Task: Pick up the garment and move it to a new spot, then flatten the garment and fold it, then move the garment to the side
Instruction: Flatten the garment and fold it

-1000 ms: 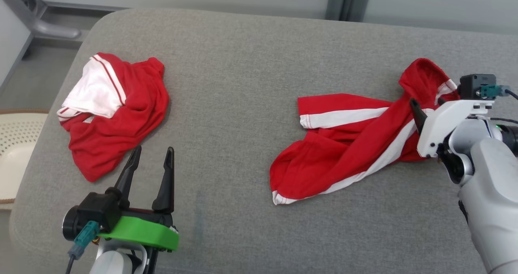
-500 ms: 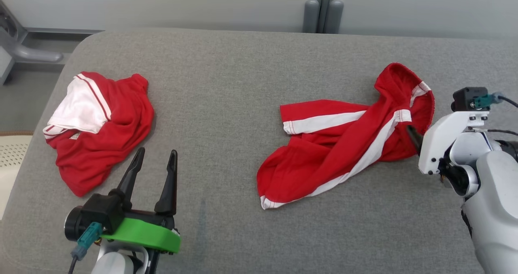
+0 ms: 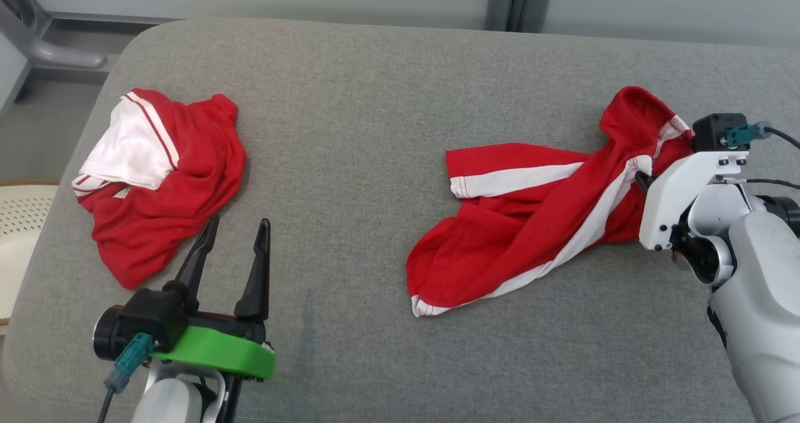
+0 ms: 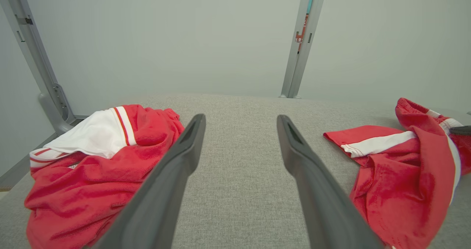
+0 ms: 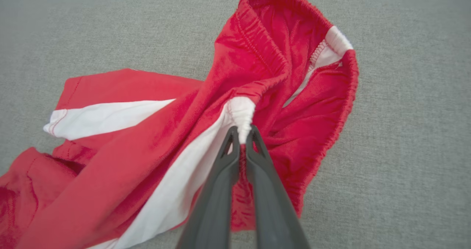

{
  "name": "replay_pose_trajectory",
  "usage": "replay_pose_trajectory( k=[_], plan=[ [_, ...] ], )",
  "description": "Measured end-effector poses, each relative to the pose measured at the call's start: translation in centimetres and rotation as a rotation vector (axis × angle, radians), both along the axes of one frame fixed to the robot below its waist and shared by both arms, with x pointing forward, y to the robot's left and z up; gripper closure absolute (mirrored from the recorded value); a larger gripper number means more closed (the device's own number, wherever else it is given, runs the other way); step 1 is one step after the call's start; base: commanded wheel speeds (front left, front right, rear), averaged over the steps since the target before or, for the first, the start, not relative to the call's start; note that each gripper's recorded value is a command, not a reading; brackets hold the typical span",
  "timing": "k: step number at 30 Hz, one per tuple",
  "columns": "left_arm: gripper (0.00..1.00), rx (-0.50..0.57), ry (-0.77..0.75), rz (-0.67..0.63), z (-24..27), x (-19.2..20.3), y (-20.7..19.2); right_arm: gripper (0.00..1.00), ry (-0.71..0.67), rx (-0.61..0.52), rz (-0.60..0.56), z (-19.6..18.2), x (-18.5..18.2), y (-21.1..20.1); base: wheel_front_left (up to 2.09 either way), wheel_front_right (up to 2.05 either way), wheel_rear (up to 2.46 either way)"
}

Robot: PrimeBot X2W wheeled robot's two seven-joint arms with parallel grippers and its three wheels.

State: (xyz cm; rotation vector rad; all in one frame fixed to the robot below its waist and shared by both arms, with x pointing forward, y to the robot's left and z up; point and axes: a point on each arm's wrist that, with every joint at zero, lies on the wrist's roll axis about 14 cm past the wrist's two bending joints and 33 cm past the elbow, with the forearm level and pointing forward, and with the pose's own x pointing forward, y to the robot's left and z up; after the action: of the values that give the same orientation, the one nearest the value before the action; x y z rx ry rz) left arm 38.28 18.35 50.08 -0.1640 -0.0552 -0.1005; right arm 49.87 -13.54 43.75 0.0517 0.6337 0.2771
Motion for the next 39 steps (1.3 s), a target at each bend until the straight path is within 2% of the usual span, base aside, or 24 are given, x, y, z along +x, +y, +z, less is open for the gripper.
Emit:
replay_pose_trajectory(
  k=[5,9,15,16,17,21,29,34,39],
  plan=[
    [0.00,-0.002,-0.013,0.001,0.4,-0.1,0.0,1.00,-0.038,0.010,-0.007,0.6,-2.0,-1.2,0.00,0.00,0.00],
    [0.00,-0.009,-0.019,-0.016,0.6,-0.1,-0.7,1.00,-0.034,-0.035,-0.034,0.4,-5.0,-4.3,0.00,0.00,0.00],
    [0.00,-0.020,-0.031,-0.051,0.9,0.4,-2.0,1.00,0.032,-0.087,-0.096,-1.1,-10.0,-7.6,0.00,0.00,0.00],
    [0.00,-0.021,-0.033,-0.056,1.0,0.4,-2.2,0.15,0.033,-0.092,-0.105,-1.3,-10.6,-7.8,0.00,0.00,0.00],
    [0.00,-0.022,-0.035,-0.061,1.1,0.5,-2.3,0.00,0.023,-0.098,-0.119,-1.2,-11.0,-8.2,0.00,0.00,0.00],
    [0.00,-0.024,-0.042,-0.072,1.3,0.5,-2.7,0.00,-0.042,-0.122,-0.164,-0.9,-11.7,-9.2,0.00,0.00,0.00],
    [0.00,-0.026,-0.049,-0.071,1.6,-0.7,-2.8,0.00,-0.463,-0.091,-0.219,5.1,-11.3,-8.6,0.00,0.00,0.00],
    [0.00,-0.026,-0.052,-0.061,1.7,-1.8,-2.6,0.00,-0.631,-0.040,-0.192,7.4,-12.7,-6.1,0.00,0.00,0.00],
    [0.00,-0.016,-0.065,-0.058,2.0,-2.0,-2.5,0.00,-0.716,-0.018,-0.124,8.7,-13.5,-4.0,0.00,0.00,0.00]
  ],
)
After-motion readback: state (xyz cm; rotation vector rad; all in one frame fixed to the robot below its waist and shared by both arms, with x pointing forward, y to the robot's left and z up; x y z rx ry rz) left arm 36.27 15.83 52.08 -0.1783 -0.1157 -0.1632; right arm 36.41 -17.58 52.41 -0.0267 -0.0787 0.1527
